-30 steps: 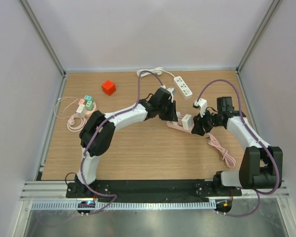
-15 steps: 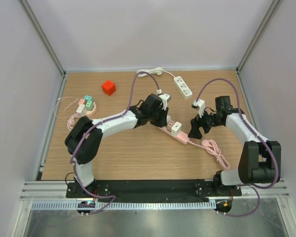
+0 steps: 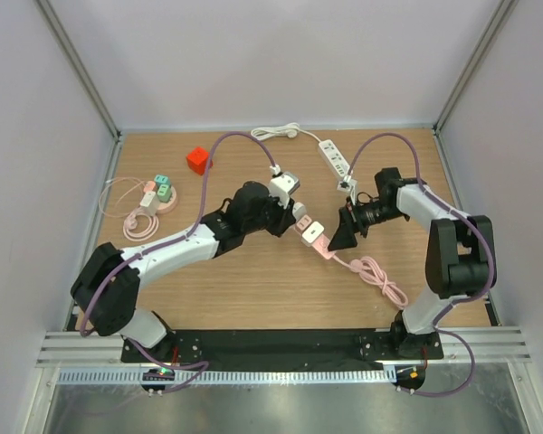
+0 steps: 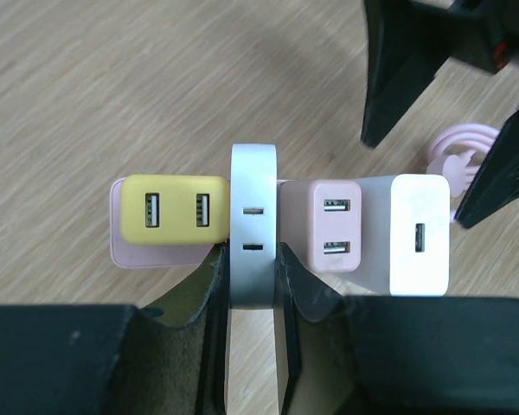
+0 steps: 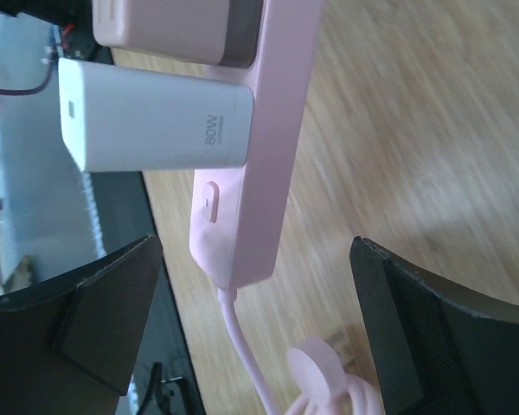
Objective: Pull the plug off the socket
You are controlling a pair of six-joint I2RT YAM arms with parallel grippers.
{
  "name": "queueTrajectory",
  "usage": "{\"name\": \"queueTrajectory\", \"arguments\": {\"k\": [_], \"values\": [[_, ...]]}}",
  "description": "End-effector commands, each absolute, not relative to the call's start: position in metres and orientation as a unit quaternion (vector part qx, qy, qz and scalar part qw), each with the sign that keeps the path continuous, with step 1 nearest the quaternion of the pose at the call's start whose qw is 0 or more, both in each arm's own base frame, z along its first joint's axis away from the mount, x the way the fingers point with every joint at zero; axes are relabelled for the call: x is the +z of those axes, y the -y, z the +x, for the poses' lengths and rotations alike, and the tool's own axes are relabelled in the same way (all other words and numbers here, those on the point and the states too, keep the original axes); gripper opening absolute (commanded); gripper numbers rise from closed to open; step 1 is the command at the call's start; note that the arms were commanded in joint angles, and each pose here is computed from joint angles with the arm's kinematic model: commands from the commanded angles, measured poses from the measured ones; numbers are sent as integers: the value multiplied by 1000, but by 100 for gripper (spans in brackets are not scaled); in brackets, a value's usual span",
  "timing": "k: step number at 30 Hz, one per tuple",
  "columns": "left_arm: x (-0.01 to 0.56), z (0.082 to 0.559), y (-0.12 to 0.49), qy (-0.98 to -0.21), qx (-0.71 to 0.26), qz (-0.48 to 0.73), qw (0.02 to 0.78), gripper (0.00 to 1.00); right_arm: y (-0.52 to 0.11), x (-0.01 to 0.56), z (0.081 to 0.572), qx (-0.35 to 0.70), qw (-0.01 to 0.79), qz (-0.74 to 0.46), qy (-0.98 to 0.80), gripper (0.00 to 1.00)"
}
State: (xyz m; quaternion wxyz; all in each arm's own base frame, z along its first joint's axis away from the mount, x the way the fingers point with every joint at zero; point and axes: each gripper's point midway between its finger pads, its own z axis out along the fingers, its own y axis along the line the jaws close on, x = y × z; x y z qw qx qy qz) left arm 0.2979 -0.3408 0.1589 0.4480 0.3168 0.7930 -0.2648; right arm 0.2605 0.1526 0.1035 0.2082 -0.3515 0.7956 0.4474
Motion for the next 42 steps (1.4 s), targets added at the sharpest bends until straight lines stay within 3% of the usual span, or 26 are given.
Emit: {"name": "queueTrajectory", "arguments": {"k": [1,7,10,12,18,22,26,33,35,36,37,38,39,42], "values": [[249,313,351,-706,-309,287,570,0,-173,124,257,513,191,-335,-767,98],[263,312,350,-695,-317,276,583,0,-184,131,244,577,138,-319,-739,98],[267,313,350,-691,-321,269,590,0,-188,146,236,617,134,-324,-705,91],[273,314,349,-687,-322,262,596,0,-190,156,229,643,113,-298,-696,81],[284,316,348,-680,-324,254,607,0,-190,158,229,641,118,-305,-694,73],[291,315,347,-673,-328,251,614,0,-190,160,229,637,110,-304,-700,58],[298,315,350,-667,-332,253,617,0,-191,162,226,633,103,-310,-702,49],[313,308,357,-643,-323,282,635,0,-196,171,226,611,99,-316,-719,48],[319,306,357,-633,-315,293,643,0,-198,161,239,567,133,-341,-738,54],[321,304,358,-630,-314,296,646,0,-200,159,242,549,103,-288,-778,55],[326,303,359,-625,-314,297,649,0,-198,159,239,524,132,-286,-791,61],[329,302,359,-623,-313,298,653,0,-201,157,266,495,205,-307,-787,66],[331,302,358,-621,-308,299,656,0,-201,157,265,486,209,-298,-794,70],[339,300,359,-613,-309,302,661,0,-208,167,256,524,184,-296,-777,65]]}}
